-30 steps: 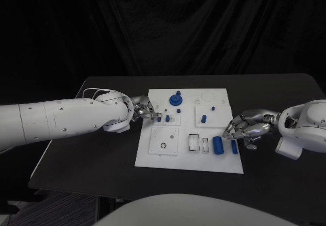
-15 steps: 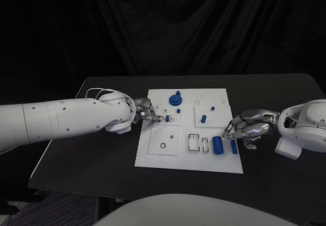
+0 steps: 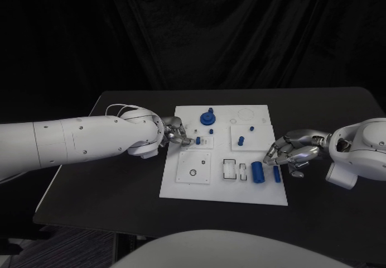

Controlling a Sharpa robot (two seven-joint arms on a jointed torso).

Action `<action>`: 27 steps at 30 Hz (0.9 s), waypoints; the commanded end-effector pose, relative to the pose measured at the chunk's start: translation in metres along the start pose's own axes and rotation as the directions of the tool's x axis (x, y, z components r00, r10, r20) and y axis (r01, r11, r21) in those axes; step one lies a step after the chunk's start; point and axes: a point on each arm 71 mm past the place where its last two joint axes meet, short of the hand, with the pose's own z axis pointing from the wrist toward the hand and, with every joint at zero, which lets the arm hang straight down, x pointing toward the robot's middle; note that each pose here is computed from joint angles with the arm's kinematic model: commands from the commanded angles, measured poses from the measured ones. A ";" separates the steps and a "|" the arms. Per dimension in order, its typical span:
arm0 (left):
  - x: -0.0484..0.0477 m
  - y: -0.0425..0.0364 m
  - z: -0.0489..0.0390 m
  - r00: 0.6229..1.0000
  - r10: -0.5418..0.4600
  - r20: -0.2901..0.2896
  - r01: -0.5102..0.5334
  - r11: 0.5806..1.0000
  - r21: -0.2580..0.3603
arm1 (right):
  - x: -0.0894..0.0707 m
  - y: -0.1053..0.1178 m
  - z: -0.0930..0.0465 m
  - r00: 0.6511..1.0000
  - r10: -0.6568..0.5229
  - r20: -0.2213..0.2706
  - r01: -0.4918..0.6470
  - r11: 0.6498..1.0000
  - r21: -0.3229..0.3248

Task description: Assemble the parts on the task board

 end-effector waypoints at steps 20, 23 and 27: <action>-0.0022 -0.0002 0.0042 1.000 -0.002 -0.008 0.002 1.000 0.003 | 0.002 -0.003 0.000 1.000 -0.001 -0.018 0.001 1.000 0.027; -0.0021 -0.0011 0.0043 1.000 -0.002 -0.007 0.002 1.000 0.011 | 0.002 -0.003 0.000 1.000 -0.001 -0.020 0.002 1.000 0.029; -0.0019 -0.0024 0.0042 1.000 -0.003 -0.005 0.004 1.000 0.023 | 0.002 -0.003 0.001 1.000 -0.003 -0.025 0.004 0.999 0.033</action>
